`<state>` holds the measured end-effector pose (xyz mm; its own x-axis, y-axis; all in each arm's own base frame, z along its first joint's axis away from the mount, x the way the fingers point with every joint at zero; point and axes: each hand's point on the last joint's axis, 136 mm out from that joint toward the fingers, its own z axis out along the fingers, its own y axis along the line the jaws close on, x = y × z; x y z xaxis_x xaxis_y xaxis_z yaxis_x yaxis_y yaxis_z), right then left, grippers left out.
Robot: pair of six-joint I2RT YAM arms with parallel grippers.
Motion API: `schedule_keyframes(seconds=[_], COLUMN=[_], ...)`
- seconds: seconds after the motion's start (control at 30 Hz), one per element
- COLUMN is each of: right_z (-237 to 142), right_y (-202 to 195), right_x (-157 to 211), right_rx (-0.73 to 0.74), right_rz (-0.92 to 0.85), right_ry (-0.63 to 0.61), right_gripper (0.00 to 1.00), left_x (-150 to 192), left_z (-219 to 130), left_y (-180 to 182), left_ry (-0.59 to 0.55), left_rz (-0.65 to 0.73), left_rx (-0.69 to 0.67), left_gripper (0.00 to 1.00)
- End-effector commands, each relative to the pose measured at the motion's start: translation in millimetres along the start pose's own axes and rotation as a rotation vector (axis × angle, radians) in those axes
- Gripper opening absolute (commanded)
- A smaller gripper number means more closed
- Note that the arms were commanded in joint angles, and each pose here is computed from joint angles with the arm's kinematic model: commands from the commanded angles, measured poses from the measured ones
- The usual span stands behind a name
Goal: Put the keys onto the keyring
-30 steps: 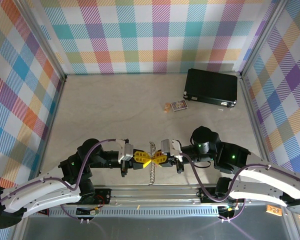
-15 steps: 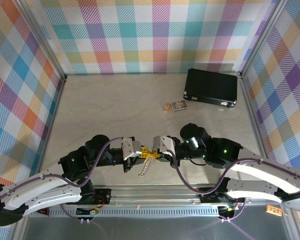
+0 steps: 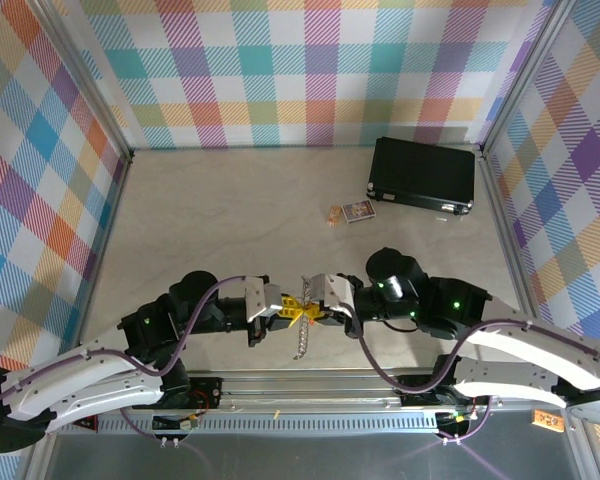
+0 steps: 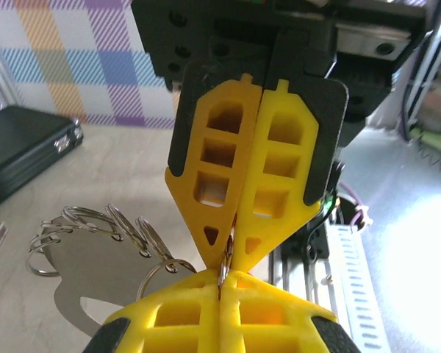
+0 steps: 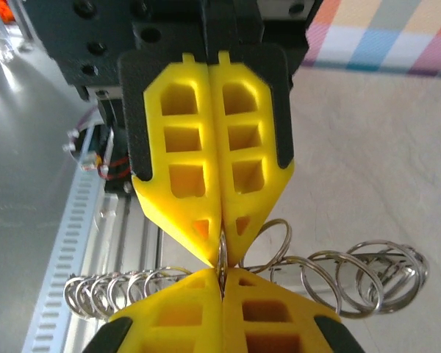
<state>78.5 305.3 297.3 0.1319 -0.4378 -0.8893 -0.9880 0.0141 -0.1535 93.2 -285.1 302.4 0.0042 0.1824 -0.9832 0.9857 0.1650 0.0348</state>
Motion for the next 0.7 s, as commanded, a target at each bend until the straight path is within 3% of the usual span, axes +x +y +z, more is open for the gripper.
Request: schedule_keyframes(seconds=[0.0,0.37,0.53,0.67], right_z=[-7,-19,-19,-13], right_y=[24,32,26,16], right_x=[-22,-32,-29,-20], right_rx=[-0.115,-0.145,-0.107,-0.058], right_rz=[-0.012,-0.014,-0.019,-0.02], right_ry=[-0.135,-0.196,-0.18,-0.116], right_gripper=[0.1,0.12,0.0,0.0], left_x=[-37,-56,-51,-41], left_z=[-10,-17,-14,-12], left_y=[-6,-18,-18,-10], left_ry=[-0.175,-0.332,-0.322,-0.265], left_rz=[-0.003,-0.048,-0.063,-0.053], left_rx=[0.028,0.102,0.104,0.048], left_gripper=[0.0,0.0,0.0,0.0])
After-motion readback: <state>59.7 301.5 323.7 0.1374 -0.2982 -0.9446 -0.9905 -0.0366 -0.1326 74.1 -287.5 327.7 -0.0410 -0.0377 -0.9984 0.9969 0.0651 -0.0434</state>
